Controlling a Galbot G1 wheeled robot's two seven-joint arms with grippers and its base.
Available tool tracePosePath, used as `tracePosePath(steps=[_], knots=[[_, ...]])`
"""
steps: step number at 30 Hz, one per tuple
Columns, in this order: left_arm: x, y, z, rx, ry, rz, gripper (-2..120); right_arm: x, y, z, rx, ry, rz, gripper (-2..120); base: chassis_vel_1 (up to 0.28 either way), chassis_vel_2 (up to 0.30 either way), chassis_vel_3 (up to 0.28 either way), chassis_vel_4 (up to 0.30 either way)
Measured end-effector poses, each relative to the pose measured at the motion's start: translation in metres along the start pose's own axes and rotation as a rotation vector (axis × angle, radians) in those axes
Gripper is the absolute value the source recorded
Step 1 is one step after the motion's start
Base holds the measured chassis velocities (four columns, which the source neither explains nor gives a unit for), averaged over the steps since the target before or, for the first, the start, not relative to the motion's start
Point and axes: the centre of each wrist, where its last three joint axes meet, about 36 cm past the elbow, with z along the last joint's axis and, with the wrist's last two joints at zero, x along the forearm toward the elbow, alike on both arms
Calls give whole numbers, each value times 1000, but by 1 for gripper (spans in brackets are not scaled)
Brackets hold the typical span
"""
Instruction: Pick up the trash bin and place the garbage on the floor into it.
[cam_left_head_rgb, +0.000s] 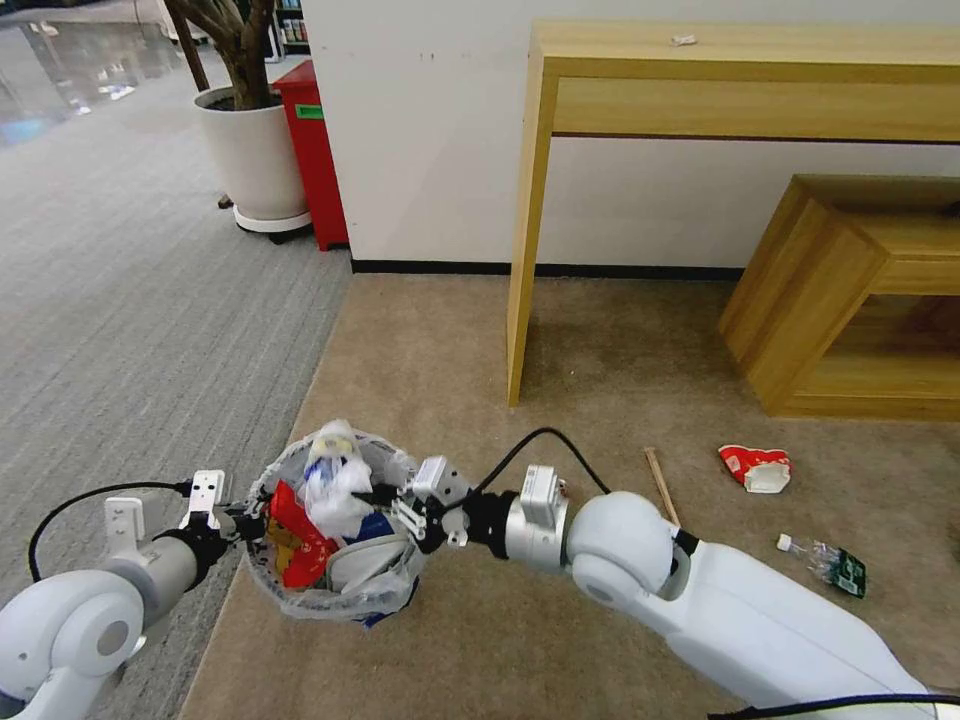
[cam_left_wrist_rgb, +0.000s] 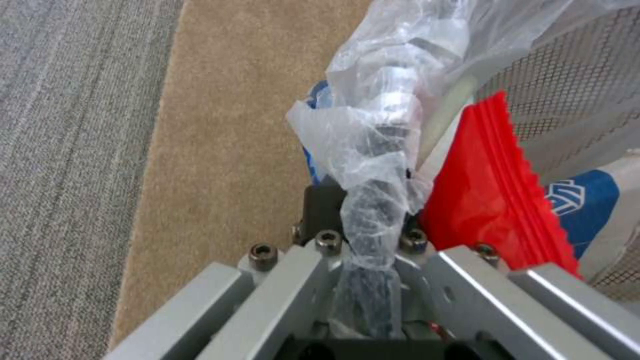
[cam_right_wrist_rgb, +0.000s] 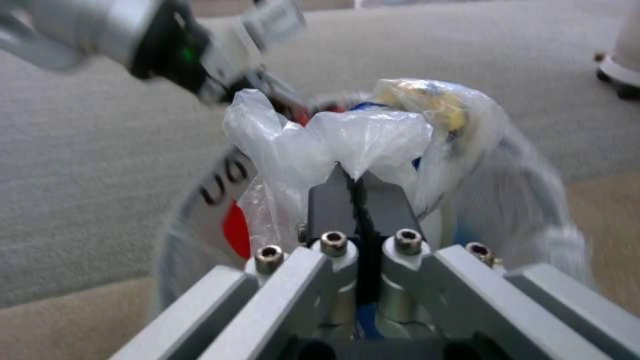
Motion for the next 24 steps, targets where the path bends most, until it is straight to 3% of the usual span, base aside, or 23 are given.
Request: tracePosePath(steps=[16, 19, 24], knots=[[2, -1, 3, 26, -3, 7, 0, 21, 5, -8, -18, -40, 96, 58, 0, 0, 0, 0], [2, 1, 5, 34, -3, 0, 0, 27, 6, -9, -31, -53, 143, 68, 0, 0, 0, 0], [2, 7, 11, 43, 3, -14, 0, 36, -2, 5, -88, -46, 341, 88, 0, 0, 0, 0]])
